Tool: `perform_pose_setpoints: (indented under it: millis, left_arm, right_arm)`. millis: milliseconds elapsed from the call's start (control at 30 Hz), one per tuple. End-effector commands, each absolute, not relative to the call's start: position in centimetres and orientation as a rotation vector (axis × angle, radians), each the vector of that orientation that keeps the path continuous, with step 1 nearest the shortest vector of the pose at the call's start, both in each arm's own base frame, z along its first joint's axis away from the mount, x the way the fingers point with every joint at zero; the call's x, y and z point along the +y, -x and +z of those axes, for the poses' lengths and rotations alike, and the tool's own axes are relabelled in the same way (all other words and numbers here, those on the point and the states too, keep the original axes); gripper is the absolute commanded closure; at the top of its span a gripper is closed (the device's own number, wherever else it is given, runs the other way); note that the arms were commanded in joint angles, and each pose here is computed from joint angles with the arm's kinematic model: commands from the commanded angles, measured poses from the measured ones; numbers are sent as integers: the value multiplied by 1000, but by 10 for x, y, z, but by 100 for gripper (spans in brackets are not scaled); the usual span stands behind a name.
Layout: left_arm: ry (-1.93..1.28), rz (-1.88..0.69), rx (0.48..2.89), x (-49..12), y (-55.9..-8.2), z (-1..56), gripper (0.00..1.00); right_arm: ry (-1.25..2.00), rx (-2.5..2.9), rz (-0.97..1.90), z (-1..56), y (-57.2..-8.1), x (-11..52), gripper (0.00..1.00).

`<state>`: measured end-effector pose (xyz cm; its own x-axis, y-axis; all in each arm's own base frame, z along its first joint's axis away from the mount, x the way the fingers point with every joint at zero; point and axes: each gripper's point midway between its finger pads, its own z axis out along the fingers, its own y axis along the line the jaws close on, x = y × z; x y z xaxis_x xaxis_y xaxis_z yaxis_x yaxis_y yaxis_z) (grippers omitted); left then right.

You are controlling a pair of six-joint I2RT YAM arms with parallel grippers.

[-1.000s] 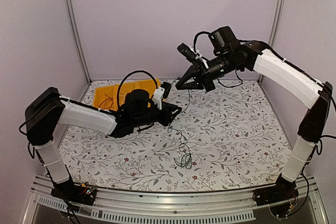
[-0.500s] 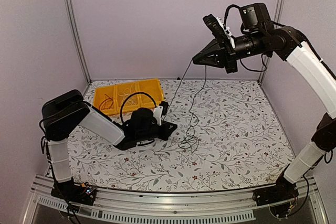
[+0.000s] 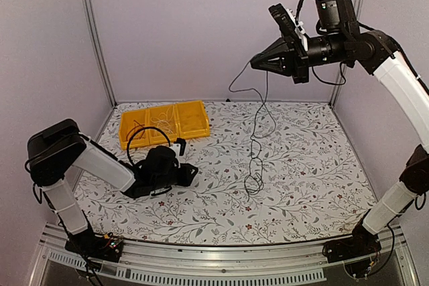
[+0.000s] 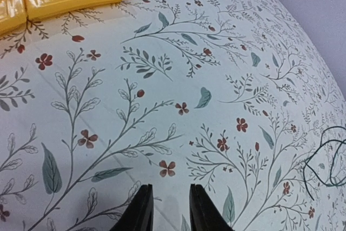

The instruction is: Untangle the cables

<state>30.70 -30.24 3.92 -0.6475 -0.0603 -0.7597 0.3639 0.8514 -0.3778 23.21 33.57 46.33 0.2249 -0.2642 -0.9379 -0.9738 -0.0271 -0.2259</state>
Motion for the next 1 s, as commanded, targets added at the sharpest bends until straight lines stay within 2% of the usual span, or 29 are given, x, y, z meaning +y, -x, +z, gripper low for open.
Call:
perform_pose_setpoints:
  millis: [0,233,433,767,967]
  left_arm:
    - [-143,-623,2167,-284,-303,51,74]
    - [-475,-878,1780,-338,-255,141,65]
    - [-643,-989,1601,-388,-228,190,56]
    - [-661,-1015,1525,-427,-232,202,53]
    - [-614,-1022,1500,-448,-246,209,56]
  right_arm:
    - [1445,1229,885,475,-241,336,100]
    - [1417,1304,885,459,-256,342,100]
    - [1411,1337,872,449,-262,343,100]
    - [1414,1359,878,441,-263,343,100]
    - [1418,1355,899,442,-260,344,100]
